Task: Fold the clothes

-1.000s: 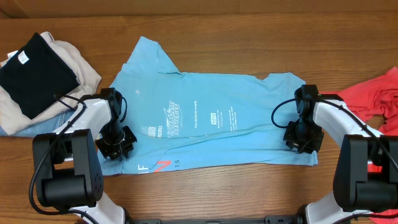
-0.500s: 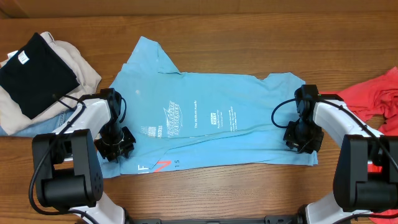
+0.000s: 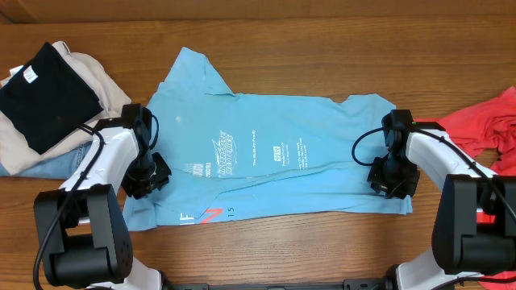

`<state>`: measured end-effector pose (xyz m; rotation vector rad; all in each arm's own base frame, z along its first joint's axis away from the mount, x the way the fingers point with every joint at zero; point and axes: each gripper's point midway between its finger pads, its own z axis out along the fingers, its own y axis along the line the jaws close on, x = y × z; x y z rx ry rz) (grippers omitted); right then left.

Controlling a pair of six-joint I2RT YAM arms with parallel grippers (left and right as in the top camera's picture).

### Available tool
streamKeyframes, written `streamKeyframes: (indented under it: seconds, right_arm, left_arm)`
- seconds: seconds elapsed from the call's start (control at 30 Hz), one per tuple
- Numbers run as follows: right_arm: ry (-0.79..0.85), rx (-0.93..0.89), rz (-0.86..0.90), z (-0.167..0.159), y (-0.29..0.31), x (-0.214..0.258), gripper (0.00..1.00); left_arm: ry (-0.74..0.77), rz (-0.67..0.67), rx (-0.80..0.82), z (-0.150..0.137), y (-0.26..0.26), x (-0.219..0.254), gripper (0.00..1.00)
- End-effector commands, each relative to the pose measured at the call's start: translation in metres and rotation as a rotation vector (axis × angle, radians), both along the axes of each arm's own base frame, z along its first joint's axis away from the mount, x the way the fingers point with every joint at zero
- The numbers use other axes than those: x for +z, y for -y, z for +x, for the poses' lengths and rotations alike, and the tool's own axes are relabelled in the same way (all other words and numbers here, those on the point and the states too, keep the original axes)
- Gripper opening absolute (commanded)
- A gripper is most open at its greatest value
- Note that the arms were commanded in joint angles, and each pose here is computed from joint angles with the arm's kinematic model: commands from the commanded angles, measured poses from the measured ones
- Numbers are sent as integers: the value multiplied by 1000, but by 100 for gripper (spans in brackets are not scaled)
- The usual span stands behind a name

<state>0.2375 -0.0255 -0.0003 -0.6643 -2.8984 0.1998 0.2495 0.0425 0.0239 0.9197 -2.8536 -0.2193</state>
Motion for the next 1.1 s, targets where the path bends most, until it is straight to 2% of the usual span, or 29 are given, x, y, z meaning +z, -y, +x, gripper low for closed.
streamKeyframes:
  seconds: [0.0, 0.03, 0.1, 0.27, 0.57, 1.07]
  right_arm:
    - [-34, -15, -88, -9, 19, -12, 33]
    - [-34, -15, -88, -9, 19, -12, 33]
    - [-34, -15, -88, -9, 20, -12, 33]
    - [-32, -15, -88, -9, 19, -13, 33]
    - [-31, -15, -88, -9, 20, -13, 33]
    - [-31, -15, -88, -9, 20, -13, 34]
  left_arm:
    - [25, 20, -18, 6, -6, 6, 23]
    - [27, 20, -18, 6, -6, 6, 12]
    - [32, 21, -18, 8, -6, 6, 4]
    - [86, 20, -36, 22, -6, 9, 4]
    - [282, -21, -72, 84, -1, 52, 4]
    - [483, -224, -154, 130, 34, 65, 5]
